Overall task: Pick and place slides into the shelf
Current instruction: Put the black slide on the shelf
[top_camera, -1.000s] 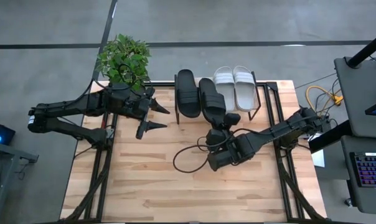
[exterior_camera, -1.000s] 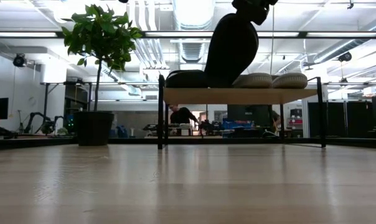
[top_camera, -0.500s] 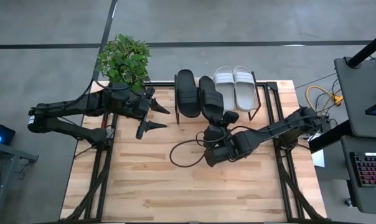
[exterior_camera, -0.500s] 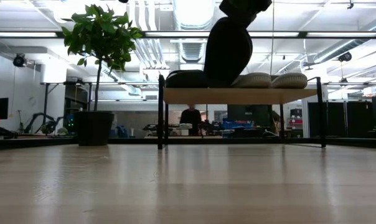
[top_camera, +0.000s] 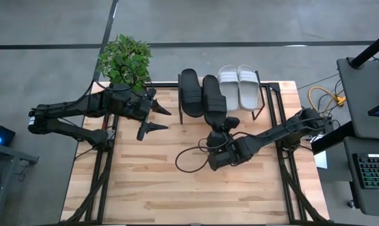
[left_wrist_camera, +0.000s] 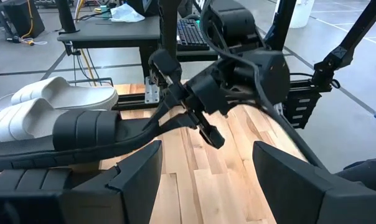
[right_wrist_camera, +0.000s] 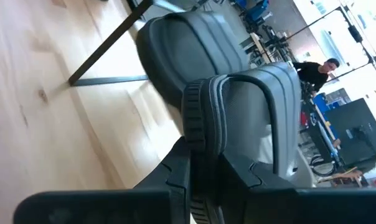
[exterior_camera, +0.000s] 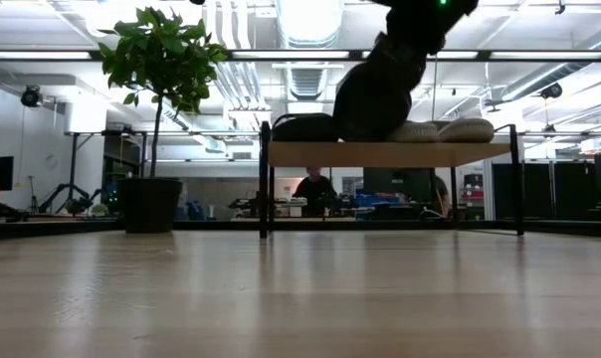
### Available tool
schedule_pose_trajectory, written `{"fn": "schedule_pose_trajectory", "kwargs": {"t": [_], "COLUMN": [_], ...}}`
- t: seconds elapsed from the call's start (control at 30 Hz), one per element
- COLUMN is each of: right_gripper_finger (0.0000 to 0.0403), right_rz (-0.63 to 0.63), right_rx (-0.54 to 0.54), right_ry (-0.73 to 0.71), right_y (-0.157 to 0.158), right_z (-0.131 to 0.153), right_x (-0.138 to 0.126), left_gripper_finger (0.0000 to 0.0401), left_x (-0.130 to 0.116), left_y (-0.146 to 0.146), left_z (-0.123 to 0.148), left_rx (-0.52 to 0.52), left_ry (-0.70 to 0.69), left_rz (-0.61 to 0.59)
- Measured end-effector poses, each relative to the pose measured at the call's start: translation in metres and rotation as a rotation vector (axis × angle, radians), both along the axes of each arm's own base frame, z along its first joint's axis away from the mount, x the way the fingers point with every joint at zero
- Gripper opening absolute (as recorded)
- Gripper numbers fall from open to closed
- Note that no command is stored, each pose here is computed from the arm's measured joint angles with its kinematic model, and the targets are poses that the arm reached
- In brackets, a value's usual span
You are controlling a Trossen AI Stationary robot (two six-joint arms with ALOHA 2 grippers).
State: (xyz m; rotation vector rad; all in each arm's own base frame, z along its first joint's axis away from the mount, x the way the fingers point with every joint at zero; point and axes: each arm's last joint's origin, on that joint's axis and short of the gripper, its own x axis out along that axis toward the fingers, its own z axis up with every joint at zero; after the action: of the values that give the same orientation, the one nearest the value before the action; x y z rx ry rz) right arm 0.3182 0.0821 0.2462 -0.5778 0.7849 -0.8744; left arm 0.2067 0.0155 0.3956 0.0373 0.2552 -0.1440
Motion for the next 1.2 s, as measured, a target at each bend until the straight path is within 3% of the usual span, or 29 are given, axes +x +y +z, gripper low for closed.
{"fn": "schedule_pose_trajectory", "kwargs": {"t": [0.5,1.2], "right_gripper_finger": [0.0037,0.0037], "right_rz": [0.042,0.119], "right_rx": [0.055,-0.078], "right_ry": [0.052,0.111], "right_y": [0.0,0.013], "right_z": [-0.015,0.021], "right_x": [-0.001,0.006], "left_gripper_finger": [0.0235,0.0235], "left_x": [0.0,0.0], "left_y": [0.0,-0.001], "left_z": [0.0,-0.001], "left_rx": [-0.001,-0.002], "left_ry": [0.0,0.005], "left_rz": [0.001,-0.006]}}
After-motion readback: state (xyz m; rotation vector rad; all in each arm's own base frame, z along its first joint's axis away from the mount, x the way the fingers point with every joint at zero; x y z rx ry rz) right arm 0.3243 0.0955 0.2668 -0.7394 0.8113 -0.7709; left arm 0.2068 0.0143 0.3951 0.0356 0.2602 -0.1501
